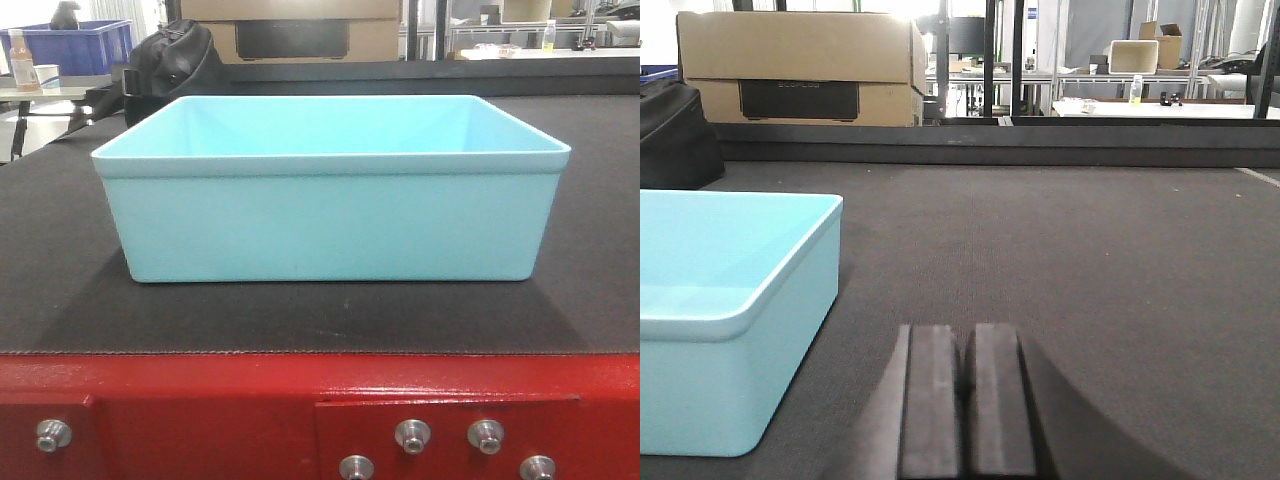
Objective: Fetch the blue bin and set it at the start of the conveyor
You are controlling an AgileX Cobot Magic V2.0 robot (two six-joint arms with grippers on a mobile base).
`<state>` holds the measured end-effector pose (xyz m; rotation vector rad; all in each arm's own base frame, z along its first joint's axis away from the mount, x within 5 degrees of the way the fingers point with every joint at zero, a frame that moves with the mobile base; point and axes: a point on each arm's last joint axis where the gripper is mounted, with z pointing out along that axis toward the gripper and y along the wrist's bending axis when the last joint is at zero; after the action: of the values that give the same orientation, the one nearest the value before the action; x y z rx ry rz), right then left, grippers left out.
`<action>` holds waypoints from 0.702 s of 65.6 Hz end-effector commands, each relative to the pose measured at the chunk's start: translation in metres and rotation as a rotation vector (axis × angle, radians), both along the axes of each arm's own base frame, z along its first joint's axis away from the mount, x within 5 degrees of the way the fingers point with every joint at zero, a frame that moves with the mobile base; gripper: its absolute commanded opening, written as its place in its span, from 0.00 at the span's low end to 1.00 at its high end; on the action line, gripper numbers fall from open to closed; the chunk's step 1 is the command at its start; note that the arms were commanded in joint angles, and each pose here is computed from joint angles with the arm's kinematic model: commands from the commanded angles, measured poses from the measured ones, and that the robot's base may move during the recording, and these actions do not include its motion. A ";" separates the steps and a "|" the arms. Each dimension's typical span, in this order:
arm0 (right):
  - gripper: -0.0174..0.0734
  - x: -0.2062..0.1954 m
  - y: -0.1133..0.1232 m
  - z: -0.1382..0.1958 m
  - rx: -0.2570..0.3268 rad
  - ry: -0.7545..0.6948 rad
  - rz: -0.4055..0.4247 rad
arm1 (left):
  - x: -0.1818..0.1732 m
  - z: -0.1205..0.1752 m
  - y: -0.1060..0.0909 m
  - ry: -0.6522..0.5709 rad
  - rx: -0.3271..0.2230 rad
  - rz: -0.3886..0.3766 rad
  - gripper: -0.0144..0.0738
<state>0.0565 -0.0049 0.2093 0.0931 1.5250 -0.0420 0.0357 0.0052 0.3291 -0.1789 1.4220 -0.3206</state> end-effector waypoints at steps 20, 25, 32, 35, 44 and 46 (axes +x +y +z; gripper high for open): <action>0.01 0.000 0.000 0.002 0.001 -0.022 -0.007 | -0.005 -0.014 -0.004 -0.018 0.058 -0.036 0.04; 0.01 0.000 0.000 0.002 0.001 -0.022 -0.007 | -0.002 -0.037 -0.006 0.010 0.174 -0.032 0.04; 0.01 0.000 0.000 0.002 0.001 -0.022 -0.007 | 0.006 -0.065 -0.009 0.003 0.266 -0.006 0.04; 0.01 0.000 0.000 0.002 0.001 -0.022 -0.007 | 0.011 -0.075 -0.010 -0.022 0.277 0.015 0.04; 0.01 0.000 0.000 0.002 0.001 -0.022 -0.007 | 0.018 -0.100 -0.007 -0.053 0.299 0.078 0.04; 0.01 0.000 0.000 0.002 0.001 -0.022 -0.007 | 0.019 -0.105 -0.007 -0.040 0.300 0.082 0.04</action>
<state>0.0565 -0.0049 0.2093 0.0931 1.5250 -0.0420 0.0534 -0.0031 0.2306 0.0250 1.4450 -0.0654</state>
